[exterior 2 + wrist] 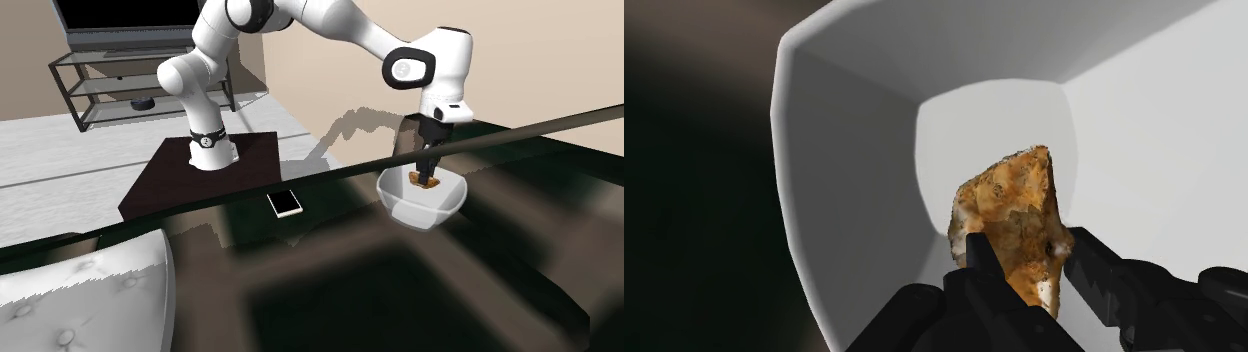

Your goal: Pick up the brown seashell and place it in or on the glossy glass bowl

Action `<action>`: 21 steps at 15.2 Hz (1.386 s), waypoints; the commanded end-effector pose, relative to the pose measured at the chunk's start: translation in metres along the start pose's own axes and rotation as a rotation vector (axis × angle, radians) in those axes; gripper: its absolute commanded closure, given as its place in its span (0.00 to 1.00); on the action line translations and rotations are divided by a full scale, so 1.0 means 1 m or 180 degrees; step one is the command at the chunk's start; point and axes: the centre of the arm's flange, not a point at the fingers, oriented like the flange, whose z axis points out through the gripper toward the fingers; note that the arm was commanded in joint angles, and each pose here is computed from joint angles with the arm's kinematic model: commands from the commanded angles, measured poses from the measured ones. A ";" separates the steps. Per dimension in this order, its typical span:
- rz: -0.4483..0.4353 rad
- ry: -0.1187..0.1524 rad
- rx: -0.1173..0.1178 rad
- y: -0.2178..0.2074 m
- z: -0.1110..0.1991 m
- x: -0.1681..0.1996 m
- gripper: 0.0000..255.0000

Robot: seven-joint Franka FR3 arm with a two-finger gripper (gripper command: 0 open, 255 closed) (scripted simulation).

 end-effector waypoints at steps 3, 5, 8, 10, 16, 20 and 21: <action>0.0001 0.0002 0.0001 -0.001 0.002 0.000 1.00; 0.0001 0.0002 0.0001 -0.001 0.002 0.000 1.00; 0.0000 0.0002 0.0001 -0.001 0.002 0.000 0.00; 0.0000 0.0002 0.0001 -0.001 0.002 0.000 0.00; 0.0001 0.0002 0.0001 -0.001 -0.037 0.000 0.00; 0.0001 0.0002 0.0001 -0.001 -0.048 0.000 0.00; 0.0001 0.0002 0.0001 -0.001 -0.048 0.000 0.00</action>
